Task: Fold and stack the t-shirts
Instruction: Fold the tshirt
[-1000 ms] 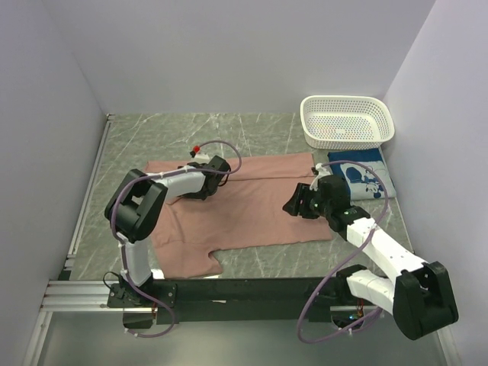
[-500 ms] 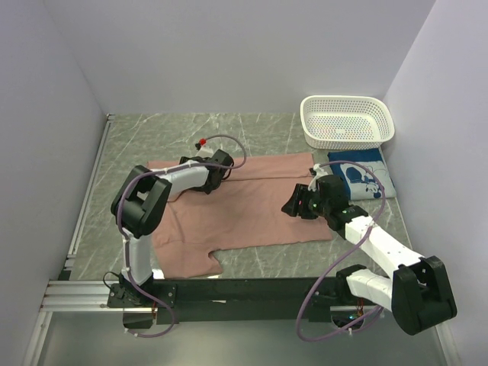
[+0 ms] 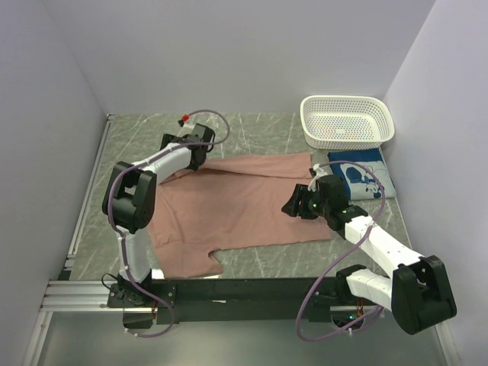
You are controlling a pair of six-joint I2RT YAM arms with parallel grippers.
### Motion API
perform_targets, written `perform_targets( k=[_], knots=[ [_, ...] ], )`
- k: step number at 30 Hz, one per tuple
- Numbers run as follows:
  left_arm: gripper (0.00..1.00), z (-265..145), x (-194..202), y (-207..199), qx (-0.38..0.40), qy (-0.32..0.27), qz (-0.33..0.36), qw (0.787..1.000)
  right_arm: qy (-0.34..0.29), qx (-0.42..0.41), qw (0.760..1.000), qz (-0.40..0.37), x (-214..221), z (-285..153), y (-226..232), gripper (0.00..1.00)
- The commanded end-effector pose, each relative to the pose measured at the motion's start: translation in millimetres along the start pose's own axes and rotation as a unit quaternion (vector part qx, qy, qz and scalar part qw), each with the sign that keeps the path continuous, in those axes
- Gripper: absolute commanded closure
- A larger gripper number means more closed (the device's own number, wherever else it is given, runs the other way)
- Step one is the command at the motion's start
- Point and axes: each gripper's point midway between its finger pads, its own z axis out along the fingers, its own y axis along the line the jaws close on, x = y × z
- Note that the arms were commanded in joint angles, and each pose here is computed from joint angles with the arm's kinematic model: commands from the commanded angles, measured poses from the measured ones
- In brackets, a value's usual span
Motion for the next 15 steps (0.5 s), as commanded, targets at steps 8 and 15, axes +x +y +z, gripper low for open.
perform_targets(
  k=[8,15],
  knots=[
    [0.26,-3.8,-18.0,-16.8,0.089,0.014,-0.079,0.993,-0.002,-0.007,1.0,-0.012,2.6,-2.0,1.4,0.42],
    [0.3,-41.2,2.0,-16.9,0.182,0.037,-0.162,0.969,-0.004,-0.013,1.0,-0.012,3.5,-3.9,3.4,0.43]
  ],
)
